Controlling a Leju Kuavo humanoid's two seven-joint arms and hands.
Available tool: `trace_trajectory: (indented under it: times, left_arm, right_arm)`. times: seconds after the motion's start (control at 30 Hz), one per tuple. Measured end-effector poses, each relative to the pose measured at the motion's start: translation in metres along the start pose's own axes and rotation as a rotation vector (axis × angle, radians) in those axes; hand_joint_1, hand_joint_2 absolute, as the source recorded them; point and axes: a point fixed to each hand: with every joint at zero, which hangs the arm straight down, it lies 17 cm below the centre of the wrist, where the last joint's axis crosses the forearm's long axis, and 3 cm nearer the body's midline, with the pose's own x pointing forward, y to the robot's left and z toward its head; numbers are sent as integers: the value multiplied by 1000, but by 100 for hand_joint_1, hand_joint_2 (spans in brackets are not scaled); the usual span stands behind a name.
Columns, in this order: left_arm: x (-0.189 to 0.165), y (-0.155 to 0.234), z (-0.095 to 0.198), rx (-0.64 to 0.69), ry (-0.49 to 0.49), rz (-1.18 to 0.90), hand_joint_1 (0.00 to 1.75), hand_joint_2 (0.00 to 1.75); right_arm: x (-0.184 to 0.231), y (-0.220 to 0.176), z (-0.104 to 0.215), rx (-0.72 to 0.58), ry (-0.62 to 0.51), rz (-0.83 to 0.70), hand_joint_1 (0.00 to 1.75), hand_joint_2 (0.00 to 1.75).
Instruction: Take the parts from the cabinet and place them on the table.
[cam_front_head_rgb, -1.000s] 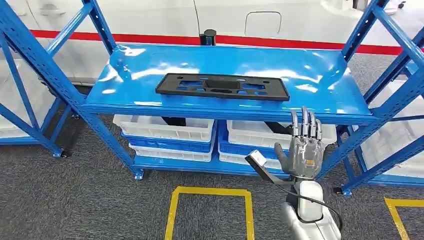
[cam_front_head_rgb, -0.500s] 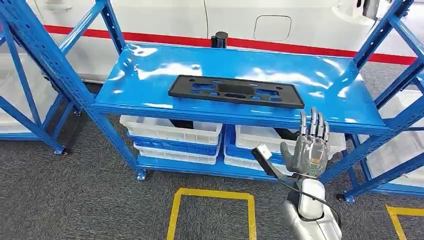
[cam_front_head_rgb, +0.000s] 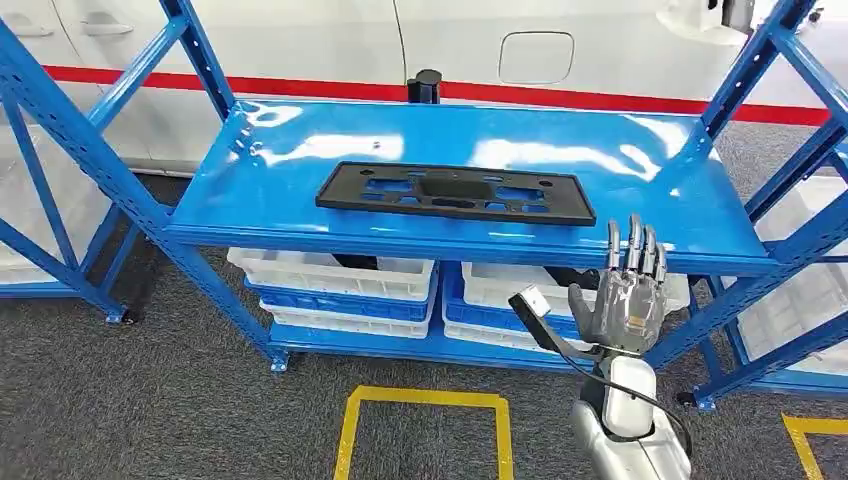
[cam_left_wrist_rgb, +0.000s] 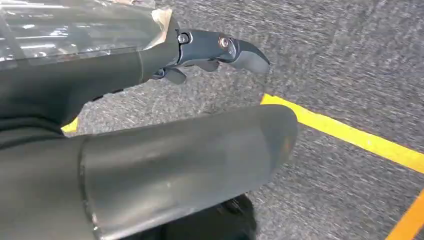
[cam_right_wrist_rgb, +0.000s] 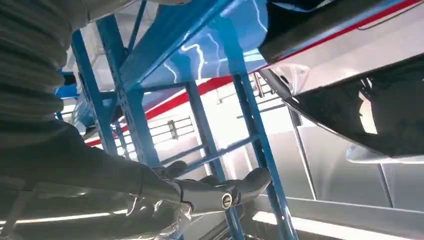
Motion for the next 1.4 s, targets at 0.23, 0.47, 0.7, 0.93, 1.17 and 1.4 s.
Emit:
trace_trajectory:
  times: [0.23, 0.47, 0.7, 0.93, 1.17, 1.4]
  left_arm:
    - [1, 0, 0, -1, 0, -2, 0, 0]
    - [-1, 0, 0, 1, 2, -4, 0, 0]
    - [2, 5, -1, 13, -2, -6, 0, 0]
    - [-1, 6, 0, 17, 2, -7, 0, 0]
    - [2, 9, -1, 26, -13, -4, 0, 0]
    - [1, 9, 0, 30, -17, 14, 0, 0]
  right_arm:
    - [-1, -1, -2, -2, -6, 8, 0, 175]
    - [7, 8, 1, 27, -43, 19, 0, 175]
    - [13, 11, 2, 34, -62, 17, 0, 175]
    - [23, 16, 3, 45, -96, 10, 0, 175]
    - [39, 29, 7, 77, -151, 3, 0, 175]
    - [42, 48, 11, 126, -158, 11, 0, 175]
